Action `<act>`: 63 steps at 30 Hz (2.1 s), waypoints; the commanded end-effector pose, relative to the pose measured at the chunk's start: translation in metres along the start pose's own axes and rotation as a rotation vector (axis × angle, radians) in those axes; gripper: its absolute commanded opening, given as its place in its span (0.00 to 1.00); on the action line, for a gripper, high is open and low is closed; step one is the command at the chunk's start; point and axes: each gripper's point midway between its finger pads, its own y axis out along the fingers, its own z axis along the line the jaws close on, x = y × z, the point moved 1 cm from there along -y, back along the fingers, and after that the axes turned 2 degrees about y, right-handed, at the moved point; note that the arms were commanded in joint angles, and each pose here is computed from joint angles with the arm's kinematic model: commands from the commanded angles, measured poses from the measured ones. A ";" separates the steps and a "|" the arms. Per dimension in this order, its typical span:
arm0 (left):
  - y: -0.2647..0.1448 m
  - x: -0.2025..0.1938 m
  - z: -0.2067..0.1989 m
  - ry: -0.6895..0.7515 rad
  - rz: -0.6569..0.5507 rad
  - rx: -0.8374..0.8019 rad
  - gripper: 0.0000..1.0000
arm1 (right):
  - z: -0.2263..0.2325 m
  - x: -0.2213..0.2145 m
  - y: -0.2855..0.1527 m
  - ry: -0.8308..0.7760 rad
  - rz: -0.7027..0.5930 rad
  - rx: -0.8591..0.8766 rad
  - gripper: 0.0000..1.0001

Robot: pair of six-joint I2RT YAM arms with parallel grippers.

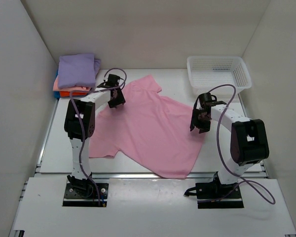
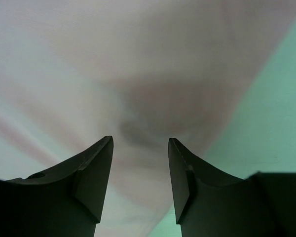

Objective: Fold and stack the t-shirts
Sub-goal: Flatten out the tshirt

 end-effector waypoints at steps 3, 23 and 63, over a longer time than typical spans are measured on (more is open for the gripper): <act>-0.019 -0.029 0.031 0.133 0.093 0.144 0.59 | 0.004 0.018 0.005 -0.034 0.010 -0.039 0.48; -0.073 0.001 0.064 -0.001 -0.056 0.065 0.59 | 0.063 0.138 0.015 -0.226 -0.119 -0.175 0.48; -0.039 -0.068 0.056 0.094 0.150 0.053 0.64 | 0.016 -0.105 0.008 -0.033 0.062 0.085 0.12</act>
